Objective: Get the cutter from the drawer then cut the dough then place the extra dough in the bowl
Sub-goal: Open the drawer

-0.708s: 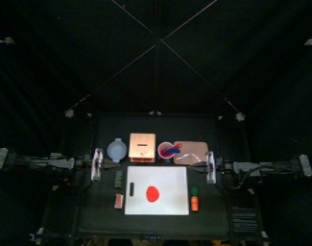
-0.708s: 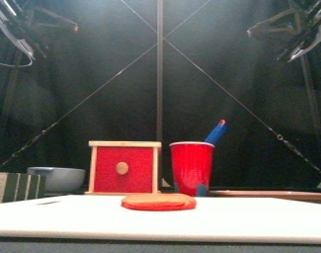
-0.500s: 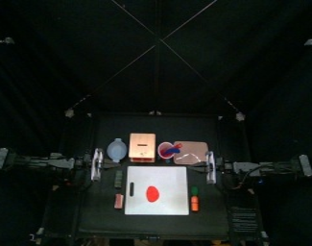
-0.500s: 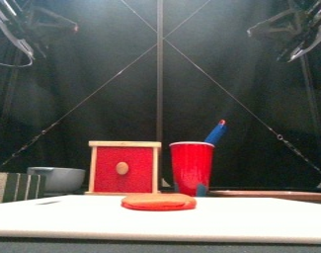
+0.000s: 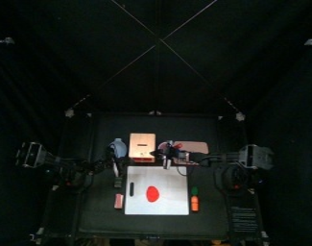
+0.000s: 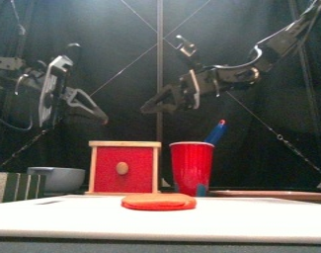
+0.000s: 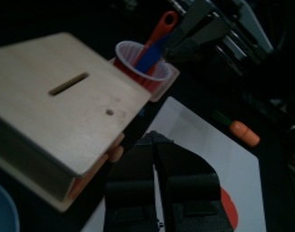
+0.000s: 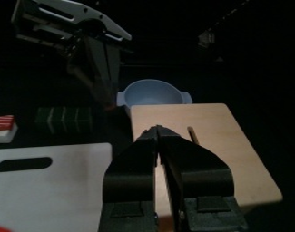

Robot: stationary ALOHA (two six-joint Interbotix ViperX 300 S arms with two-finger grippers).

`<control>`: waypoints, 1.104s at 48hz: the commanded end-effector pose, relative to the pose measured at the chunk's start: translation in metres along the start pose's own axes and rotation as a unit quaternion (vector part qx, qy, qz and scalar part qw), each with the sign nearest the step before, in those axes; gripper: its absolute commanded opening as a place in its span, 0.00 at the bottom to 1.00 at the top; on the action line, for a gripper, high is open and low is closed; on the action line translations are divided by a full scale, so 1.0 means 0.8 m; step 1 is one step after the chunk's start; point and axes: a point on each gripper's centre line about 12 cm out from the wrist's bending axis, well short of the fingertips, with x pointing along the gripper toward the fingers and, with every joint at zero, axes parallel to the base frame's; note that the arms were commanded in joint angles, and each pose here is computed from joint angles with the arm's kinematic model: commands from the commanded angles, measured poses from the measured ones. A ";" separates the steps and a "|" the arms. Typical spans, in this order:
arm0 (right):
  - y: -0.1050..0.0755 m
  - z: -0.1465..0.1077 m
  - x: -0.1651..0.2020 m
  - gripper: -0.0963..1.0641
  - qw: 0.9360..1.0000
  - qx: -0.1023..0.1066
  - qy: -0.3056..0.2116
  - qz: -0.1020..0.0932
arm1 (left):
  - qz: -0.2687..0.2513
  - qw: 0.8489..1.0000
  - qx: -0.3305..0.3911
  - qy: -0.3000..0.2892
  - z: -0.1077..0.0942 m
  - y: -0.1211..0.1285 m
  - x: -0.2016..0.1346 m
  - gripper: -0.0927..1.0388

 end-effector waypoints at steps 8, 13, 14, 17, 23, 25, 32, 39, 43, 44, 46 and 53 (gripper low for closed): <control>-0.028 0.004 0.037 0.03 1.000 -0.013 -0.011 -0.015 | 0.034 0.987 -0.157 0.006 -0.022 -0.009 0.037 0.80; -0.028 -0.015 0.041 0.03 1.000 -0.011 0.018 -0.014 | 0.043 0.976 -0.211 0.011 -0.032 -0.005 0.044 0.81; -0.029 -0.021 0.043 0.03 1.000 -0.008 0.025 -0.016 | 0.044 0.975 -0.217 0.011 -0.033 -0.006 0.046 0.81; -0.028 -0.033 0.047 0.03 0.999 -0.002 0.038 -0.015 | 0.047 0.973 -0.226 0.012 -0.036 -0.006 0.051 0.81; -0.028 -0.044 0.052 0.03 0.998 0.000 0.056 -0.015 | 0.055 0.971 -0.232 0.012 -0.042 -0.006 0.060 0.81; -0.028 -0.045 0.051 0.03 0.998 0.000 0.060 -0.015 | 0.060 0.969 -0.239 0.008 -0.041 -0.005 0.062 0.81; -0.033 -0.048 0.051 0.03 0.997 0.002 0.069 -0.019 | 0.082 0.962 -0.260 -0.007 -0.039 0.003 0.062 0.81; -0.033 -0.053 0.052 0.03 0.997 0.004 0.073 -0.019 | 0.101 0.955 -0.279 -0.027 -0.035 0.012 0.063 0.81; -0.032 -0.052 0.052 0.03 0.997 0.003 0.072 -0.019 | 0.106 0.953 -0.282 -0.031 -0.034 0.014 0.065 0.81; -0.033 -0.053 0.052 0.03 0.997 0.004 0.073 -0.019 | 0.107 0.953 -0.282 -0.032 -0.034 0.015 0.066 0.80; -0.033 -0.053 0.052 0.03 0.997 0.004 0.072 -0.019 | 0.110 0.952 -0.283 -0.032 -0.035 0.017 0.068 0.80; -0.031 -0.054 0.052 0.03 0.997 0.004 0.075 -0.018 | 0.115 0.950 -0.289 -0.041 -0.032 0.017 0.080 0.79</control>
